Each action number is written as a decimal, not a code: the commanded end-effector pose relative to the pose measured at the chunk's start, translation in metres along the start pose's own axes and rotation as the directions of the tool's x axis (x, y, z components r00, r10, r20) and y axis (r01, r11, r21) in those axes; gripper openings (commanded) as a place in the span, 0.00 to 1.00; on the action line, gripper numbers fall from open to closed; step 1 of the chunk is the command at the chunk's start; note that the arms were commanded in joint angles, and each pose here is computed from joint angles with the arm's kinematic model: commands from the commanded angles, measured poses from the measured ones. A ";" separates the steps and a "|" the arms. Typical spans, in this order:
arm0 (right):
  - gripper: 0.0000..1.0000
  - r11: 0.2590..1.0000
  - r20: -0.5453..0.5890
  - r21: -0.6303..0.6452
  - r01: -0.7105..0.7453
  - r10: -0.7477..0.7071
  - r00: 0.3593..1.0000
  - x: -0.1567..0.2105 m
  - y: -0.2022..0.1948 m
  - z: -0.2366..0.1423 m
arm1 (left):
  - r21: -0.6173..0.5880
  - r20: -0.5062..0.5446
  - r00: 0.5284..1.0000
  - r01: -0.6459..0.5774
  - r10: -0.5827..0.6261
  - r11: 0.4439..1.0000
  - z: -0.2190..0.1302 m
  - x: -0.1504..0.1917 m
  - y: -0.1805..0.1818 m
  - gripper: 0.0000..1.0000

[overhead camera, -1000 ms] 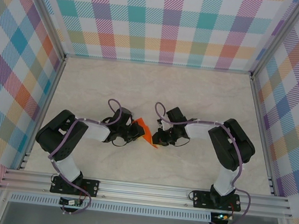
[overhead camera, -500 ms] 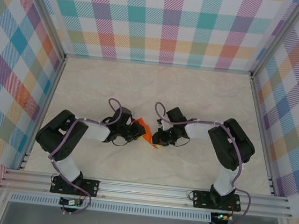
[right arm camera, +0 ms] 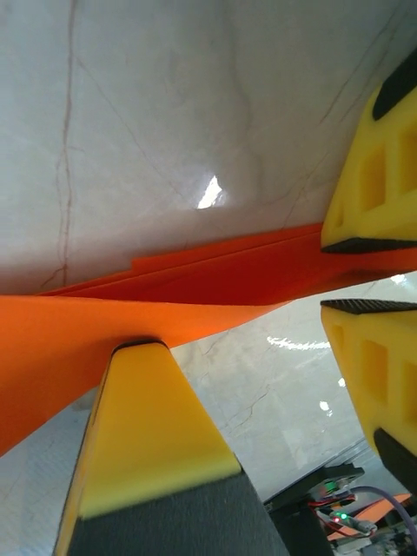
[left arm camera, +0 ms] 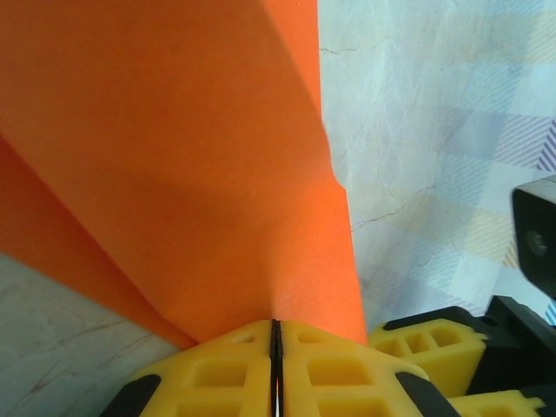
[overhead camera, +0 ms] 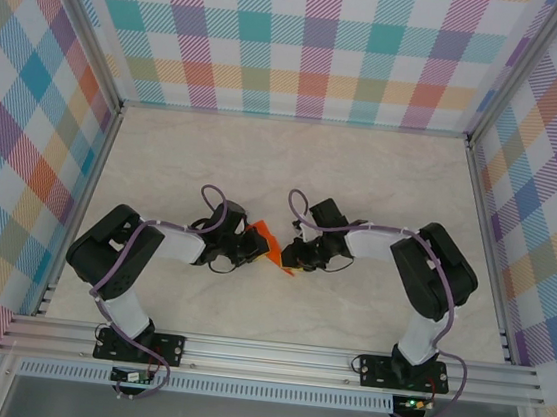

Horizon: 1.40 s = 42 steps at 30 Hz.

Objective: Fold a paper plane with a square sheet of paper (pick it up from the middle)
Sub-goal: Fold the wing for the fifth time at the center of the table.

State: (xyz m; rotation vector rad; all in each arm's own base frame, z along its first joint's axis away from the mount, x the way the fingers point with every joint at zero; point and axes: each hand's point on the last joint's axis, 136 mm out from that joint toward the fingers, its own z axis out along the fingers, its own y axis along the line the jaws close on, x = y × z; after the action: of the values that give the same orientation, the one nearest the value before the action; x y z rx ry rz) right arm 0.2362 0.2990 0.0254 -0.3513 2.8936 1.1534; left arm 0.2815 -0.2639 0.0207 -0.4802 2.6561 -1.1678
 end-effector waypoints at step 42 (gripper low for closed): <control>0.01 0.983 -0.056 0.159 0.090 -0.082 0.995 0.014 -0.001 0.006 | -0.190 0.010 0.999 0.040 -0.039 0.981 -0.001 0.005 0.039 0.07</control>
State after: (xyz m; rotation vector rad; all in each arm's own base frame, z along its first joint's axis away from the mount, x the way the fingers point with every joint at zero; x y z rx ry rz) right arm 0.2251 0.3072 0.0182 -0.4780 2.9317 0.9499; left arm 0.2822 -0.2619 0.0184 -0.5052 2.6862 -1.1073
